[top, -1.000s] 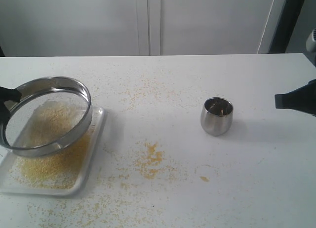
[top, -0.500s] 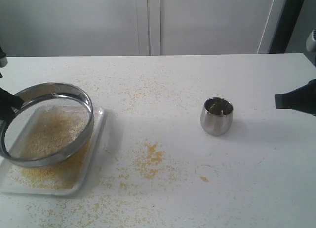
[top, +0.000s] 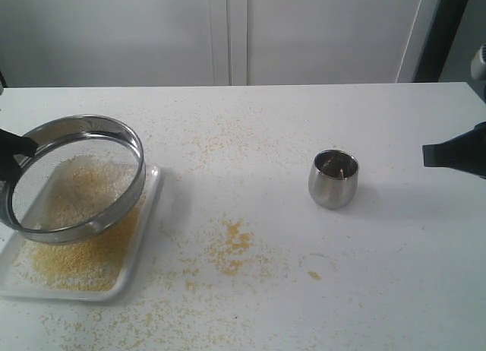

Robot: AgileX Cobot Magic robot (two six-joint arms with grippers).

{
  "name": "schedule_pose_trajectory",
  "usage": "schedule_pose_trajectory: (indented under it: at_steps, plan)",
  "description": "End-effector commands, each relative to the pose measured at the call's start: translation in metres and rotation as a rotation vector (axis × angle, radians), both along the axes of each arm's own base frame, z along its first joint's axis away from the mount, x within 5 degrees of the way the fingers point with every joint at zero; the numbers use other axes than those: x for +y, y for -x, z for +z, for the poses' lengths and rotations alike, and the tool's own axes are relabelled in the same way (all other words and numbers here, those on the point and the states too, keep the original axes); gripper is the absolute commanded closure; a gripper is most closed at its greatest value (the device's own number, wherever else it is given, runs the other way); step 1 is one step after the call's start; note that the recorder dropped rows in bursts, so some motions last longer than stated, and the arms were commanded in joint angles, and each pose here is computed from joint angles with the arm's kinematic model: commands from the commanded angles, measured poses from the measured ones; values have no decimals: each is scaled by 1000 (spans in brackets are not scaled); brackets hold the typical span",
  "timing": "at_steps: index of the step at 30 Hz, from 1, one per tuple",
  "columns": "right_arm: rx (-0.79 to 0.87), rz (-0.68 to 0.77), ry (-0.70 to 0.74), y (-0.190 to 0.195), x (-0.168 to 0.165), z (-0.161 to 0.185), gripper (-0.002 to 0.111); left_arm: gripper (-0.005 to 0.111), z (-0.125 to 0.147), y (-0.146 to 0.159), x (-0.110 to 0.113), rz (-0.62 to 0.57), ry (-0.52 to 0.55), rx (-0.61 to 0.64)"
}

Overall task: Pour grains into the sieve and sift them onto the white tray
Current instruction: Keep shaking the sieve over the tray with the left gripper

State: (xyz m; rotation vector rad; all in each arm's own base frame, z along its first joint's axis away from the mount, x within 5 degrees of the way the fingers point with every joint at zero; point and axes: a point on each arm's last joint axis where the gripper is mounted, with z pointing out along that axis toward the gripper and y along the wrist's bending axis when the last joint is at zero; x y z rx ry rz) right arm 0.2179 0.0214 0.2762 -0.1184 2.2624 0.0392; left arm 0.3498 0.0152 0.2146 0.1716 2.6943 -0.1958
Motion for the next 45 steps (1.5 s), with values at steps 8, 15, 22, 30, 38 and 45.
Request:
schedule_pose_trajectory:
  at_steps: [8,15,22,30,38,45]
  plan:
    - [-14,-7,-4,1,-1,1,108,107,6,1,0,88,65,2]
    - [-14,-7,-4,1,-1,1,108,107,7,3,8,167,90,22]
    - [-14,-7,-4,1,-1,1,108,107,5,6,-12,-149,13,23]
    - [-14,-7,-4,1,-1,1,108,107,6,4,-6,-50,33,4]
    - [-14,-7,-4,1,-1,1,108,107,7,3,9,125,87,14]
    - [-14,-7,-4,1,-1,1,108,107,7,5,27,203,81,16]
